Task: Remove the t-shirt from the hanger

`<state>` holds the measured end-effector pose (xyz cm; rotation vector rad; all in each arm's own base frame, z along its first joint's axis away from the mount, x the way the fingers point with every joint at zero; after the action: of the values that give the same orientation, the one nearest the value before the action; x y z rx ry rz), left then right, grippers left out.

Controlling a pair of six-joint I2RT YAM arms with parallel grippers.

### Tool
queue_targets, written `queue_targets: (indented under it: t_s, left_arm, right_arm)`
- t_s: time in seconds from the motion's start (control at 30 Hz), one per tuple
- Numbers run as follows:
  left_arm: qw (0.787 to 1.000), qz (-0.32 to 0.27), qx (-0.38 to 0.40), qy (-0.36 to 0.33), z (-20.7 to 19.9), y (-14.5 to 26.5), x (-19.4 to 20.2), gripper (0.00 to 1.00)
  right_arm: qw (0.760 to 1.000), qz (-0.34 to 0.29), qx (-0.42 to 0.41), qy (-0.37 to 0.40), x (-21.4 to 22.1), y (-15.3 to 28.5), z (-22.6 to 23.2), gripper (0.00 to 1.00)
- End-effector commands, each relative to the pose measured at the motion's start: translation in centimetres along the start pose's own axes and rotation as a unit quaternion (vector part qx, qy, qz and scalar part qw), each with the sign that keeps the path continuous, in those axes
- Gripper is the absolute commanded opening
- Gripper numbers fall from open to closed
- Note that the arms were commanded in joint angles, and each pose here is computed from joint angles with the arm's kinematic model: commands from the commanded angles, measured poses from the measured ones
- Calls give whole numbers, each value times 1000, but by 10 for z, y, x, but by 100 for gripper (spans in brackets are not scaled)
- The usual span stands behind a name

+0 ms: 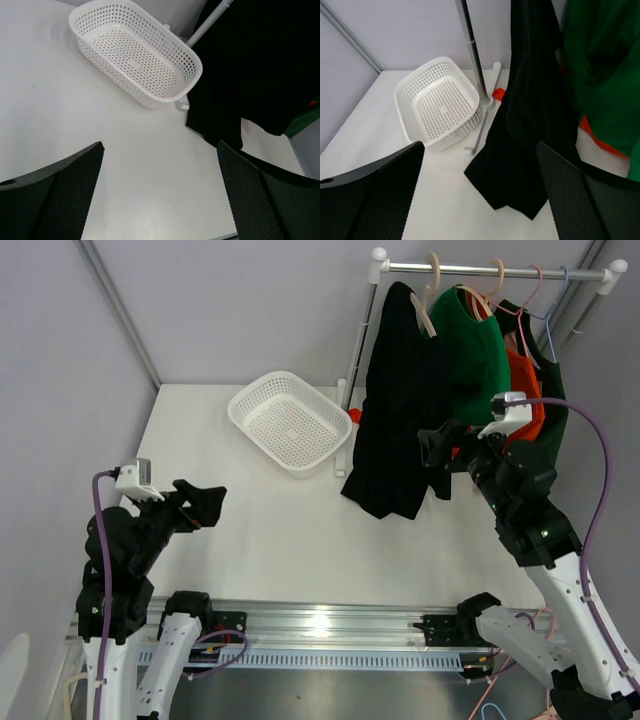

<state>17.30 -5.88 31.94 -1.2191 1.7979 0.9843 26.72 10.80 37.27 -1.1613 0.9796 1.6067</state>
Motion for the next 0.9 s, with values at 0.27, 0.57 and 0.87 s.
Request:
queue_targets:
  t_s: [0.27,0.57,0.87]
  left_arm:
    - [997,-6,75,-11,-28,-16,-18,99]
    - [998,-17,65,-3,-26,-17,-24,100]
    - [998,-40,45,-15,-17,-11,-24,99]
  right_arm:
    - [992,-106,14,67,-99,-49,15,99]
    - [991,-98,24,88,-134,-147,-9,88]
    - [996,-57,-2,70,-133,-231,-13,86]
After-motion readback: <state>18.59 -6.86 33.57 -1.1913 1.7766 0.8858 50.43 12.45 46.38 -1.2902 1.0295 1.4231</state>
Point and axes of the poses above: each gripper's point midway between its finger pads, its own y axis back along the fingers, its own z axis along the line the jaws close on, x = y × z, the point moved 1 cm from there along y, back along the fingers, and after that the axes turned 1 degree about y, right-handed, at the moved point
